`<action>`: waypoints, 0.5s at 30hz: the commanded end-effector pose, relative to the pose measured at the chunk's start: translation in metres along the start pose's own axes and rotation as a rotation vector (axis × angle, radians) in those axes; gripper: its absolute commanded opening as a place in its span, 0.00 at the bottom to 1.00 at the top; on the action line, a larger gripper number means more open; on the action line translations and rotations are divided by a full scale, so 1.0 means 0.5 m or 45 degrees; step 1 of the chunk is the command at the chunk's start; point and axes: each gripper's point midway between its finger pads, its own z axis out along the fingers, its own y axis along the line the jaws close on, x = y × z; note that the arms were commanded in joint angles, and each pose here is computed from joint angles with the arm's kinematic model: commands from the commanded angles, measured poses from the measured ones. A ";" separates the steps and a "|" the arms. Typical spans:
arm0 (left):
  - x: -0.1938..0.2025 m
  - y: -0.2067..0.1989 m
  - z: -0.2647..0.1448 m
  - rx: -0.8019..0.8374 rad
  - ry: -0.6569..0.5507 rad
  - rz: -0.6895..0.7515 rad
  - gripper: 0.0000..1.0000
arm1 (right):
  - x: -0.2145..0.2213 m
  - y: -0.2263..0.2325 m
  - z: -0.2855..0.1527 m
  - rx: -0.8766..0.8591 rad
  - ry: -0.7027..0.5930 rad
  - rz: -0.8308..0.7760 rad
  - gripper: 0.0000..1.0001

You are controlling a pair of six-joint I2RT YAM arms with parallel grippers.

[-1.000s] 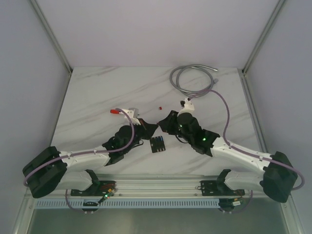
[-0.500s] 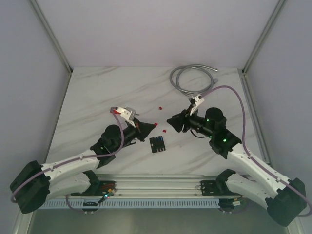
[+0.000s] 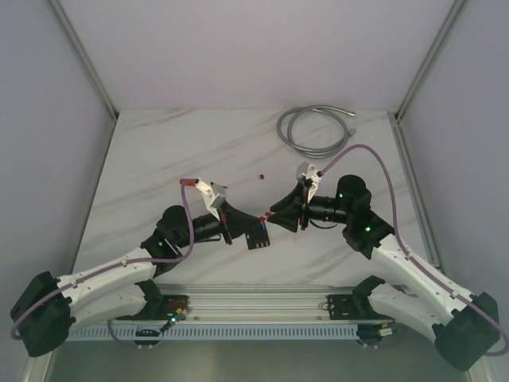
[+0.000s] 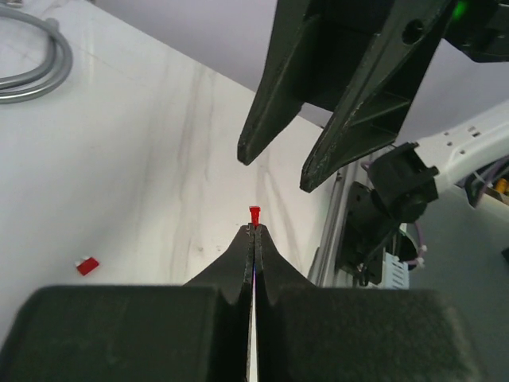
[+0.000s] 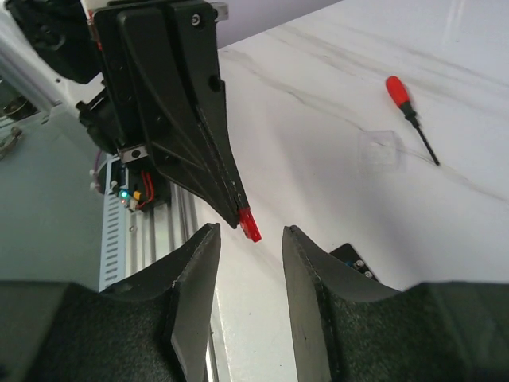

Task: Snap on the fuse box
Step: Pick up the fuse from the center of the board.

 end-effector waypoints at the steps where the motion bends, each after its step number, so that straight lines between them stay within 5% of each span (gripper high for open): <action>1: -0.031 -0.054 0.001 0.180 -0.041 0.051 0.00 | -0.026 0.035 -0.001 -0.144 -0.032 -0.092 0.43; 15: -0.043 -0.084 0.009 0.261 -0.057 0.041 0.00 | -0.005 0.059 0.002 -0.274 0.007 -0.091 0.34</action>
